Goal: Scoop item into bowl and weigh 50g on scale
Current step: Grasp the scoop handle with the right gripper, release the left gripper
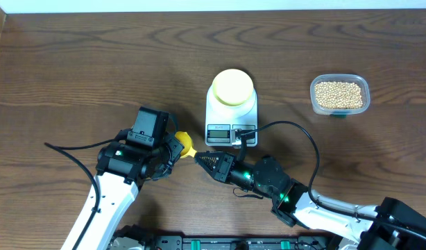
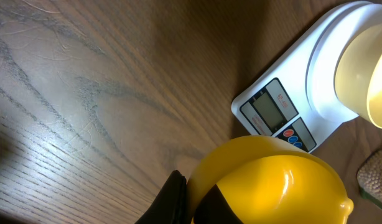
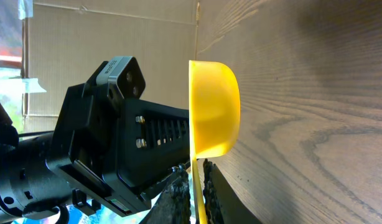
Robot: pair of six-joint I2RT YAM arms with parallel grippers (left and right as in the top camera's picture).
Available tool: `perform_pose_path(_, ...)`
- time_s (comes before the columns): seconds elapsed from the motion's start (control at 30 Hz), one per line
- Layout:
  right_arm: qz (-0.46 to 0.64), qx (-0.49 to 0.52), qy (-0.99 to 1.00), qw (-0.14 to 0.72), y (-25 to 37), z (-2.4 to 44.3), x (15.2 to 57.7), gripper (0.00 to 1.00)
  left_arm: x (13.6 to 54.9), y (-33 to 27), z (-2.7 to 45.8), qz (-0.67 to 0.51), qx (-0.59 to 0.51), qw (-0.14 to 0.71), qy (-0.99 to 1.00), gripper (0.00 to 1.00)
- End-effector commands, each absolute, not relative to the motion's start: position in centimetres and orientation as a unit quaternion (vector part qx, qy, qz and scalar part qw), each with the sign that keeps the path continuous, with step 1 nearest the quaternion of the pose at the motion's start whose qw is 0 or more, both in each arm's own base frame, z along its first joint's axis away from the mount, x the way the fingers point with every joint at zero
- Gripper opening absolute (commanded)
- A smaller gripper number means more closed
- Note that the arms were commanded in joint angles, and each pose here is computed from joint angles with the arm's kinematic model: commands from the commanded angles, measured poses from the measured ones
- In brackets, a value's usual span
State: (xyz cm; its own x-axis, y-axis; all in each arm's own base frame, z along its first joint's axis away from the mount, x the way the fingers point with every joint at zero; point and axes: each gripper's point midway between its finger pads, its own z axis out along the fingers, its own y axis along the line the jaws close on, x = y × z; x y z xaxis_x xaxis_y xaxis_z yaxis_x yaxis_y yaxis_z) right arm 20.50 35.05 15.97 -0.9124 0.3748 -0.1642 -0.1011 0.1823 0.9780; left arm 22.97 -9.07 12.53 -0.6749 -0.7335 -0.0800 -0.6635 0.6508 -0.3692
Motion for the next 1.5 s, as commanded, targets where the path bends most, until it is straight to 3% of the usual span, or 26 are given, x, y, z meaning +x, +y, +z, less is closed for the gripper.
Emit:
perform_pose_path(0.0,0.635,0.095,0.742,0.194,35.2,16.4,20.7,0.09,22.9,-9.1,12.4,-0.155,-0.391,0.11,0.901,0.06)
perform_pose_path(0.2,0.632,0.103,0.741,0.202,35.1,16.3,21.0,0.09,22.9,-9.1,12.4,-0.155,-0.391,0.11,0.901,0.07)
perform_pose_path(0.47,0.636,0.101,0.738,0.204,35.1,16.6,21.0,0.01,22.8,-9.0,12.2,-0.153,-0.391,0.107,0.901,0.07)
perform_pose_path(0.93,0.625,0.073,0.743,0.227,35.1,16.5,21.0,0.01,22.8,-9.0,12.2,-0.152,-0.391,0.107,0.901,0.08)
perform_pose_path(1.03,0.604,0.045,0.757,0.246,35.0,15.6,21.0,0.01,22.7,-9.0,12.2,-0.152,-0.391,0.107,0.901,0.27)
perform_pose_path(1.07,0.593,0.033,0.764,0.253,34.9,15.1,21.0,0.01,22.7,-9.0,12.2,-0.152,-0.391,0.107,0.901,0.43)
perform_pose_path(1.13,0.574,0.006,0.773,0.269,34.8,14.4,20.9,0.01,22.7,-9.0,12.2,-0.152,-0.391,0.107,0.901,0.52)
perform_pose_path(1.3,0.525,-0.042,0.795,0.301,34.0,12.7,21.4,0.01,22.8,-8.4,12.1,-0.137,-0.394,0.116,0.901,0.68)
perform_pose_path(1.47,0.467,-0.066,0.824,0.314,31.2,12.4,21.6,0.01,22.2,-7.1,11.8,-0.101,-0.401,0.12,0.903,0.71)
